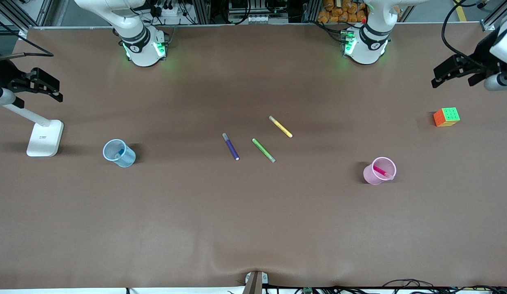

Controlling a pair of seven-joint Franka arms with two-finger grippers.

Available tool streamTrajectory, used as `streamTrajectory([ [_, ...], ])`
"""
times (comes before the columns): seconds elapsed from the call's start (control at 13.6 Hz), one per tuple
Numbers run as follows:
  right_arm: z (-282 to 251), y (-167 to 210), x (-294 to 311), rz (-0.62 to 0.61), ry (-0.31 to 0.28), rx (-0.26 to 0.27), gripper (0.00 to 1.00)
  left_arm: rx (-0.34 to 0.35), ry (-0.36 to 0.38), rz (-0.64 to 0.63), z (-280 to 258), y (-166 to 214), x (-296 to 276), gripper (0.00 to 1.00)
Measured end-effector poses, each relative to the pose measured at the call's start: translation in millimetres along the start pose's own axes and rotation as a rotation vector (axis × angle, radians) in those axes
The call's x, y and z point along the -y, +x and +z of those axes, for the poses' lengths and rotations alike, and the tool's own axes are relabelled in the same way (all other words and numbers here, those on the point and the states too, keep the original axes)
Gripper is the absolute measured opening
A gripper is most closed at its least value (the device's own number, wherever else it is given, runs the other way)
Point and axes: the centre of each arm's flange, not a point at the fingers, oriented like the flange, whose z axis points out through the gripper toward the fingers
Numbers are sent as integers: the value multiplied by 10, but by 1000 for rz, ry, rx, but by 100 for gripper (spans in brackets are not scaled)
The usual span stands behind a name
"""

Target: Place pink and blue markers in matching cups

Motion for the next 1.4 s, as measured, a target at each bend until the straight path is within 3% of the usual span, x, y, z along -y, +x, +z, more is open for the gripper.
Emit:
streamTrajectory([
  [1.4, 86, 17, -211, 39, 0, 4, 100, -7, 24, 15, 30, -39, -86, 100],
])
